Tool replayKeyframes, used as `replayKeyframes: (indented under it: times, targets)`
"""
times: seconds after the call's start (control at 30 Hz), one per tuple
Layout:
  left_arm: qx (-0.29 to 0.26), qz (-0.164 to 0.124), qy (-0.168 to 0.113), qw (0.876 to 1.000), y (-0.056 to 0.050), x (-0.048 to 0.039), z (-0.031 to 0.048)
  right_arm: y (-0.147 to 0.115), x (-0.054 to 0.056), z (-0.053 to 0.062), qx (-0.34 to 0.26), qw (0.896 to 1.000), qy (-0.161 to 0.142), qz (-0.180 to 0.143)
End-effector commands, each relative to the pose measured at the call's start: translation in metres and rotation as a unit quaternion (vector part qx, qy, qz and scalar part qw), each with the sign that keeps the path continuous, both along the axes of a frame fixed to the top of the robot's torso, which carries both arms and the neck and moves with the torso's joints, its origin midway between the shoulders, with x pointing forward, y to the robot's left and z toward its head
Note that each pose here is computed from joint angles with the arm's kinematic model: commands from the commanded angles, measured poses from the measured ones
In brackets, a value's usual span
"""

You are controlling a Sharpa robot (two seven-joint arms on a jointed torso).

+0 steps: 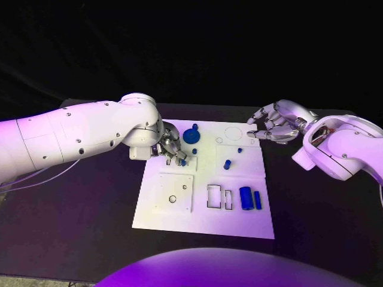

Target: Assemble the parts on the task board

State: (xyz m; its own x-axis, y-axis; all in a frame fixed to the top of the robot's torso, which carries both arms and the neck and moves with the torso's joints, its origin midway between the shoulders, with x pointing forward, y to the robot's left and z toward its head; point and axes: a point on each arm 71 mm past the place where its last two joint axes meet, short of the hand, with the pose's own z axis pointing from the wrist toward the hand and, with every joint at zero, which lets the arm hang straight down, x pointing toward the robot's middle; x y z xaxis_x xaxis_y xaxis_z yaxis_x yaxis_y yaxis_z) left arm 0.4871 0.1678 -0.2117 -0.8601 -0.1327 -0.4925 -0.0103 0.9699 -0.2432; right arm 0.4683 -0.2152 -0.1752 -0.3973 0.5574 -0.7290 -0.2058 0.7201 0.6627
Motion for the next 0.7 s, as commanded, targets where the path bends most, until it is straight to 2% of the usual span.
replayKeyframes:
  times: [0.03, 0.7]
  targets:
    - [-0.004, 0.0, -0.001, 1.0, -0.0023, 0.0, 0.0002, 0.0014, -0.0007, -0.0015, -0.007, 1.0, 0.004, 0.009]
    - [-0.005, 0.001, 0.004, 1.0, -0.0038, 0.0006, -0.0019, 0.0029, -0.0009, -0.0037, -0.007, 1.0, 0.008, 0.011]
